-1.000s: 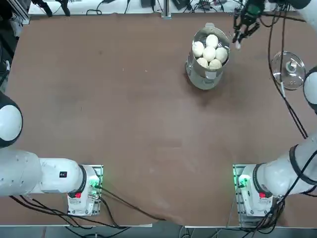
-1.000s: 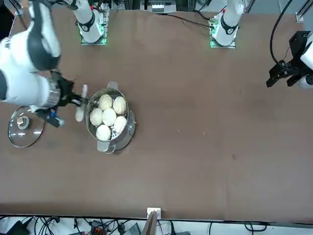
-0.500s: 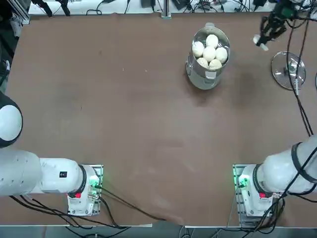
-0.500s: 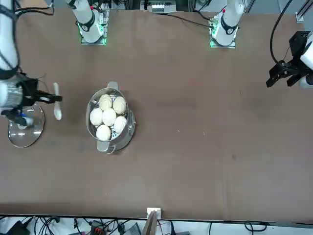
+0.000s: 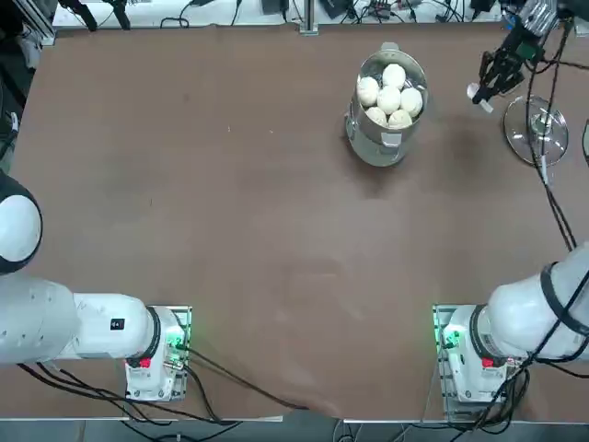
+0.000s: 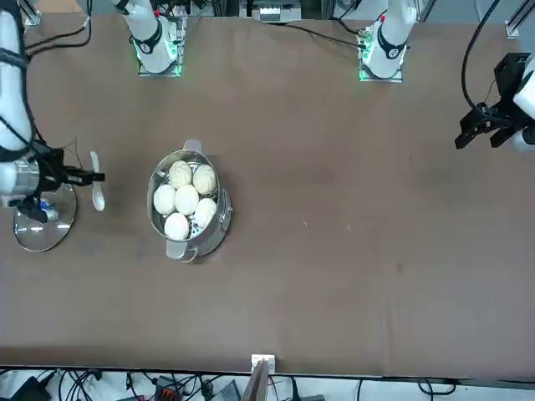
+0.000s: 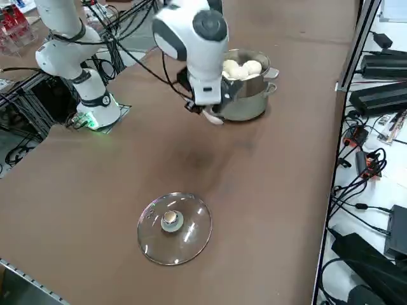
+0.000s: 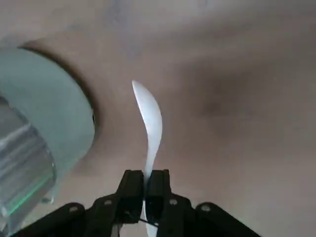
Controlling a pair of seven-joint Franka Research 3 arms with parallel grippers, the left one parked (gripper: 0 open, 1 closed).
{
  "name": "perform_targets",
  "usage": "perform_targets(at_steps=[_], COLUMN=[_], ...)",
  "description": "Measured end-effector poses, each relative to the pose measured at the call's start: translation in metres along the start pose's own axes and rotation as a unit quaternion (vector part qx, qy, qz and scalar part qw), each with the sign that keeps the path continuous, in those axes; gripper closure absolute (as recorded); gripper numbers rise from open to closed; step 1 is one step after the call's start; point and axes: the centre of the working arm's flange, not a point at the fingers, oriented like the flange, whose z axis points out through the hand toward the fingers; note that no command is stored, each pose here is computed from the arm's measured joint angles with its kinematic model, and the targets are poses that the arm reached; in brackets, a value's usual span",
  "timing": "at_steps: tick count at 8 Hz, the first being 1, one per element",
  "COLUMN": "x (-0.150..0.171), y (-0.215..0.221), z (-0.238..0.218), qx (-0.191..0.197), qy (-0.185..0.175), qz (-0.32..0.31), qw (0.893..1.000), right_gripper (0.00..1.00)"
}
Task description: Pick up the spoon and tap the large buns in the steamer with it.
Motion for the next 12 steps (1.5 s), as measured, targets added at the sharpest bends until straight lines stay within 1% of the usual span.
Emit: perform_targets(at_steps=[2, 5, 7, 9, 10, 12], x=[0.009, 0.019, 0.024, 0.026, 0.027, 0.027], y=[0.005, 0.010, 0.008, 0.009, 0.010, 0.010], z=[0.042, 0.098, 0.126, 0.136, 0.138, 0.140], qx=[0.004, -0.006, -0.006, -0.005, -0.005, -0.005], qy=[0.021, 0.053, 0.052, 0.046, 0.044, 0.043], qz=[-0.004, -0.005, -0.005, -0.002, -0.001, -0.001], qw=[1.000, 0.999, 0.999, 0.999, 0.999, 0.999], right_gripper=[0.93, 0.93, 0.93, 0.90, 0.84, 0.51])
